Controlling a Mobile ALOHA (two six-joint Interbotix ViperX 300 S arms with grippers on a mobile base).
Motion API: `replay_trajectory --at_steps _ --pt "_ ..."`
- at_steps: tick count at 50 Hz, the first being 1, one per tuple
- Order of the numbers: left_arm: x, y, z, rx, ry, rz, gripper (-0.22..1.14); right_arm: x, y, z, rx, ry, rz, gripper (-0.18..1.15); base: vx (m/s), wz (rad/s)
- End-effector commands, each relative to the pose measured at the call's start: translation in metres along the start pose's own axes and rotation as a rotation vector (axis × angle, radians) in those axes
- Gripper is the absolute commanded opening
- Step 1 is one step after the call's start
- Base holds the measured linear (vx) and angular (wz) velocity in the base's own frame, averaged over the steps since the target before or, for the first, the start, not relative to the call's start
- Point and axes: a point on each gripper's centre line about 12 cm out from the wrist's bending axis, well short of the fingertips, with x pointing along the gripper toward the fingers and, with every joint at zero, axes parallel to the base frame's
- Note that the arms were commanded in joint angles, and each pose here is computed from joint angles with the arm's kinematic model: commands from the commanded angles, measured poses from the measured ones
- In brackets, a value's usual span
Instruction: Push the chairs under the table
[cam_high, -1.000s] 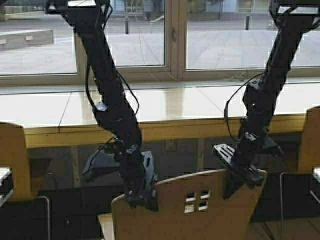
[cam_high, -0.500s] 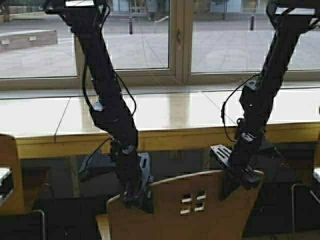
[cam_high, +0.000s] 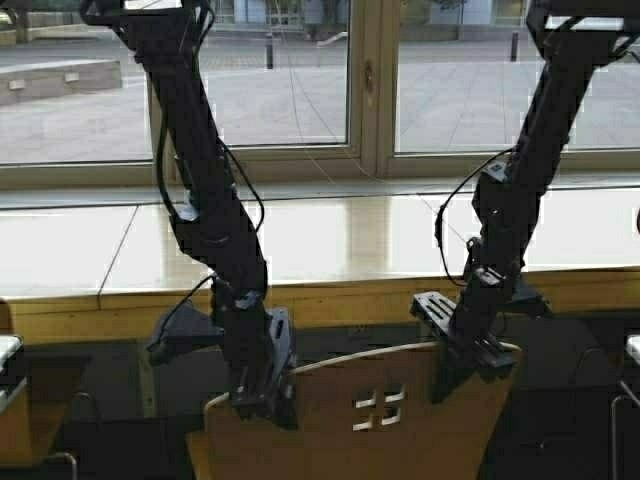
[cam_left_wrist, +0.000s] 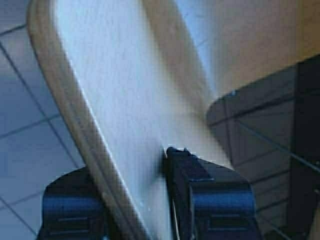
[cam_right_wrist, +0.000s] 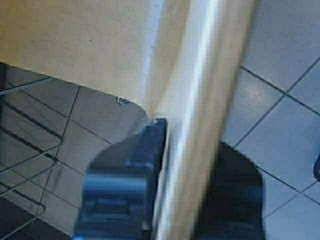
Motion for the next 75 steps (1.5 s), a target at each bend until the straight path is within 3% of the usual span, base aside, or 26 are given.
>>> replay_trajectory --at_steps 1,17,37,75 --pt "-0.015 -0.042 0.037 -0.034 -0.048 -0.087 0.03 0.019 -0.027 -0.011 -0.143 0.028 -0.076 0.05 0.24 -0.02" --pt "-0.014 -0.037 0.046 -0.028 -0.057 -0.072 0.03 0.018 -0.022 -0.018 -0.165 0.035 -0.073 0.05 0.22 0.01" --pt "-0.014 -0.041 0.048 -0.008 -0.058 -0.08 0.03 0.022 -0.048 -0.026 -0.155 0.049 -0.129 0.05 0.22 0.03" --pt "-0.009 -0.053 0.045 -0.001 -0.05 -0.105 0.03 0.03 -0.054 -0.024 -0.256 0.05 -0.156 0.05 0.14 0.03"
